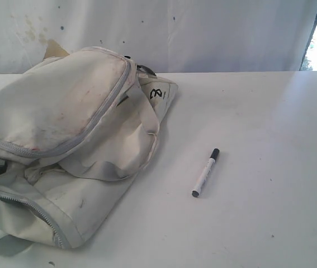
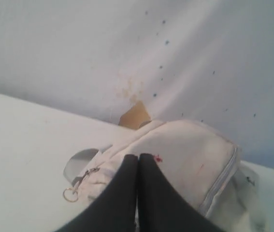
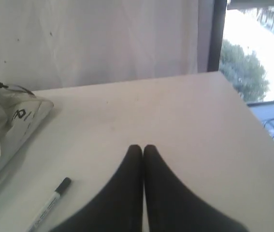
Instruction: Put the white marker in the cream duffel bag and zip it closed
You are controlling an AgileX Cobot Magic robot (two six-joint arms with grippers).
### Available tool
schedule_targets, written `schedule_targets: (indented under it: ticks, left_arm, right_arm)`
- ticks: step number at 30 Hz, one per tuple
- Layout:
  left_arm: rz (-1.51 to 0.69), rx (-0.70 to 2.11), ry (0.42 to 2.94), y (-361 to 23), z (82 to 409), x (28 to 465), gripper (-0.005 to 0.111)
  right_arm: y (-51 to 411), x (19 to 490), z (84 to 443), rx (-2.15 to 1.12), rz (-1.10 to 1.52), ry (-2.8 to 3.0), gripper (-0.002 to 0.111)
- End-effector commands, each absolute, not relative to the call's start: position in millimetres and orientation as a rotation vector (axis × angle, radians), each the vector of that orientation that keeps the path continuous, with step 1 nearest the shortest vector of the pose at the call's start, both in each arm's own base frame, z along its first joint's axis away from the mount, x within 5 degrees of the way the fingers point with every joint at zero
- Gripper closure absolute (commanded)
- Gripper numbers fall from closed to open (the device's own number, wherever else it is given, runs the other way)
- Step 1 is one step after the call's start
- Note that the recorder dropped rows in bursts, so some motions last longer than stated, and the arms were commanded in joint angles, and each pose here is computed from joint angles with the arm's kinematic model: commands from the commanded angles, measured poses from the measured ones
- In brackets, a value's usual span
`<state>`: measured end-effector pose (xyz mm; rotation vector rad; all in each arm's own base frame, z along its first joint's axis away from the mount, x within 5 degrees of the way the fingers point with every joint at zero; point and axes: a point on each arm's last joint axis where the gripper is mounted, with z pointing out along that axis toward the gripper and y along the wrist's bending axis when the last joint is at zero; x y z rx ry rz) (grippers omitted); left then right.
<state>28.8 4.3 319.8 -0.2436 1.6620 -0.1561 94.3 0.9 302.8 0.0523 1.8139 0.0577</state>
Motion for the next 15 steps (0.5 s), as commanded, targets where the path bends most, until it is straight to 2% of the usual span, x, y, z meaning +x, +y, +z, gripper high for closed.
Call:
schedule_targets:
  ticks: [1, 3, 8, 11, 15]
  left_arm:
    - [-0.124, -0.265, 1.785, 5.8, 316.3, 54.0, 0.099]
    - [-0.118, -0.277, 1.827, 6.1, 314.1, 65.3, 0.089]
    - [-0.143, -0.351, 1.918, 6.1, 308.5, 93.7, 0.063]
    - [-0.116, -0.358, 1.991, 6.8, 309.6, 107.8, 0.059]
    - [-0.018, -0.344, 2.089, 10.9, 314.3, 126.5, 0.059]
  right_arm:
    - [6.6, 126.5, 302.3, 0.012, 0.114, 1.958, 0.105]
    - [13.6, 137.2, 303.9, -0.066, 0.148, 2.006, 0.097]
    - [33.9, 159.3, 300.8, -0.194, 0.28, 2.135, 0.07]
    - [43.3, 169.6, 295.2, -0.239, 0.323, 2.202, 0.058]
    - [54.4, 180.1, 287.5, -0.256, 0.39, 2.265, 0.056]
